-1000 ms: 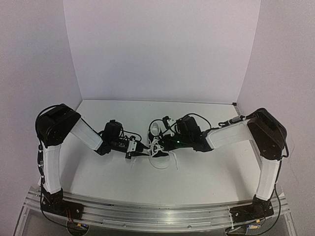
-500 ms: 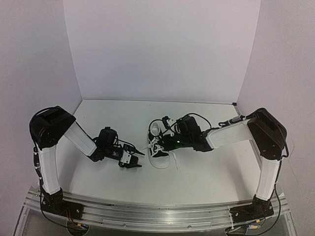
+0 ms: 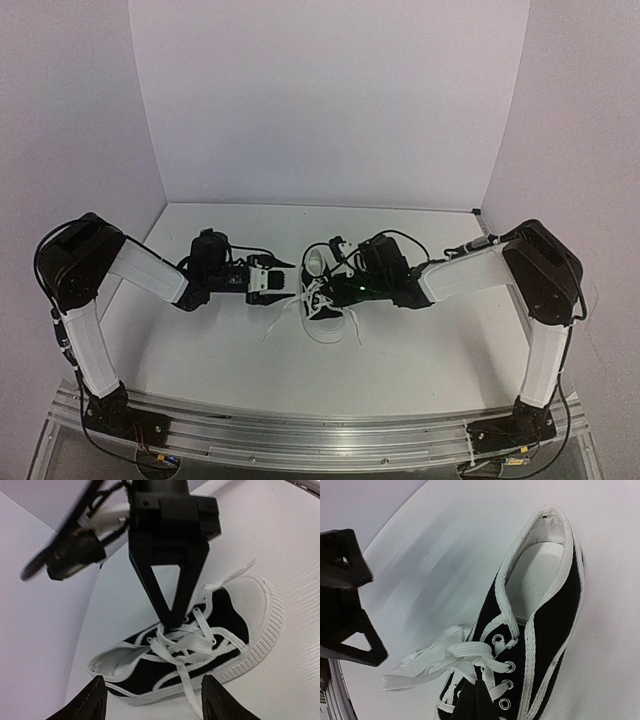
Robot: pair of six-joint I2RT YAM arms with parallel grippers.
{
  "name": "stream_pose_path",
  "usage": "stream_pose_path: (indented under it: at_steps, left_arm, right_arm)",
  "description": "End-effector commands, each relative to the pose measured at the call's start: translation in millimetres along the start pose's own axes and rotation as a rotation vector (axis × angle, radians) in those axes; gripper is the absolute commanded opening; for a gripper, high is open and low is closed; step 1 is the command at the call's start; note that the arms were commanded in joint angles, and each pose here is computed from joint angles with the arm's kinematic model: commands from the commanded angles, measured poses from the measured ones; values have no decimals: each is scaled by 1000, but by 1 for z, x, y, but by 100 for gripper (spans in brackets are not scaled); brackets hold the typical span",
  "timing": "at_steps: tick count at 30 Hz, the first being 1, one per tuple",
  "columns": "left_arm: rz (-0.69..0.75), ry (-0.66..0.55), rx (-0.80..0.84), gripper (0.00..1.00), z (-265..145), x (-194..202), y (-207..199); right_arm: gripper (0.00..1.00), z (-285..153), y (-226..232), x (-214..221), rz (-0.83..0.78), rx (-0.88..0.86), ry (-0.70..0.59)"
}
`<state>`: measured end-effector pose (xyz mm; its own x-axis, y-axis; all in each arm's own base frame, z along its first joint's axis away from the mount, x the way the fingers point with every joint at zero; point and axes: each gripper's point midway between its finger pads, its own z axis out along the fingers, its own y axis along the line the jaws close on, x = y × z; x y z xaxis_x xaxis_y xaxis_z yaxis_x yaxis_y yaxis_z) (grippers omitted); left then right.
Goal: Tie the shoes
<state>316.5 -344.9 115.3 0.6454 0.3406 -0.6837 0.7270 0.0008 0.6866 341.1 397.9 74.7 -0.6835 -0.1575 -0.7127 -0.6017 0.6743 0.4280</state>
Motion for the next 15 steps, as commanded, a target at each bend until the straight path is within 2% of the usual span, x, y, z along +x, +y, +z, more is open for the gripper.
stream_pose_path:
  at_steps: [1,4,6,8,11,15]
  left_arm:
    - [-137,-52,-12,48,-7,-21,36]
    - [-388,-28,-21,33,-1,-22,74]
    - [-510,-36,14,29,5,-29,88]
    - [-610,-57,68,28,7,-33,80]
    - [-640,-54,99,28,16,-30,62]
    - [-707,-30,109,21,34,-18,57]
  right_arm:
    - [0,-6,9,-15,-7,-20,-45]
    - [0,-6,9,-16,-5,-20,-49]
    - [0,-5,10,-16,1,-23,-48]
    - [0,-6,10,-18,9,-21,-53]
    - [0,-6,9,-18,19,-17,-56]
    - [0,-6,7,-17,43,-12,-53]
